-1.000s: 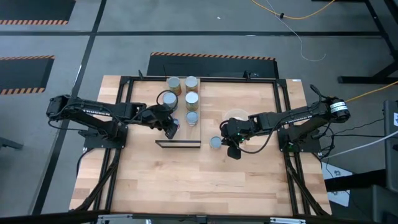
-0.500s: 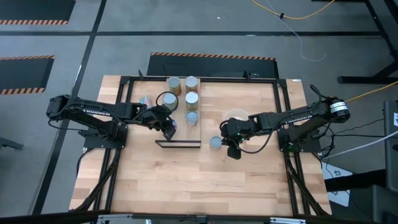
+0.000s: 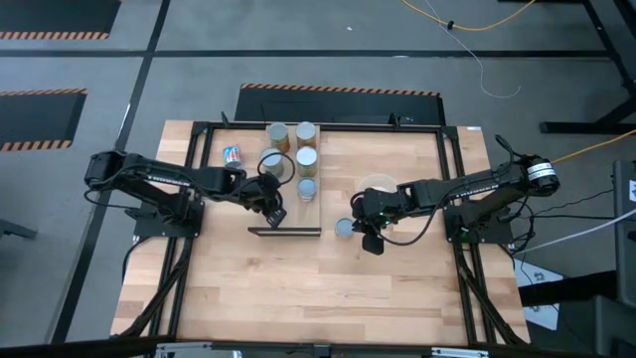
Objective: Pick and place cans onto a shelf
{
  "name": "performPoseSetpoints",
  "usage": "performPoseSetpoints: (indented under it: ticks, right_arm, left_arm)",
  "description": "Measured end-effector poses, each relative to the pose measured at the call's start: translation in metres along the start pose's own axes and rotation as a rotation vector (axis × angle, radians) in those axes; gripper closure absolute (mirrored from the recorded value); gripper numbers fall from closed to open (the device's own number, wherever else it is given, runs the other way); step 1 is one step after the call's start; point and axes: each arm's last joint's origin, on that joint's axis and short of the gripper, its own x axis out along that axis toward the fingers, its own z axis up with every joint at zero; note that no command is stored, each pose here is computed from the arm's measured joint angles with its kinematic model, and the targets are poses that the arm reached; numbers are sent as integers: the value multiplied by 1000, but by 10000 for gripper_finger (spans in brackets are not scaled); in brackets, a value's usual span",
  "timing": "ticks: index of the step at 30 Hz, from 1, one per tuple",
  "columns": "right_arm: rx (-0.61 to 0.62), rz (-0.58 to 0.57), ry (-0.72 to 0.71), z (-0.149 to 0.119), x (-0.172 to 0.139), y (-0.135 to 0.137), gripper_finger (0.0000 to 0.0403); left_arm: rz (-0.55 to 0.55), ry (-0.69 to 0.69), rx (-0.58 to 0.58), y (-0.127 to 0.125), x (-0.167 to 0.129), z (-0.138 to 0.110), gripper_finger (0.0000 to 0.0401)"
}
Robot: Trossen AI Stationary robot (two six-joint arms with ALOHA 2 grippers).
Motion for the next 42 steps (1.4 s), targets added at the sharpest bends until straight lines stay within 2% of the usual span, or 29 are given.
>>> performPoseSetpoints:
  ticks: [6, 17, 33, 42]
  right_arm:
    - [-1, 2, -5, 0, 0, 0, 337]
    - [-1, 2, -5, 1, 0, 0, 337]
    - [-1, 1, -5, 0, 0, 0, 337]
    - [-1, 1, -5, 1, 0, 0, 337]
  left_arm:
    - [-4, 9, 2, -1, 2, 0, 375]
    - [-52, 33, 6, -3, 2, 0, 373]
    - [-61, 34, 13, -2, 2, 0, 373]
    - [47, -61, 4, 7, 4, 8, 386]
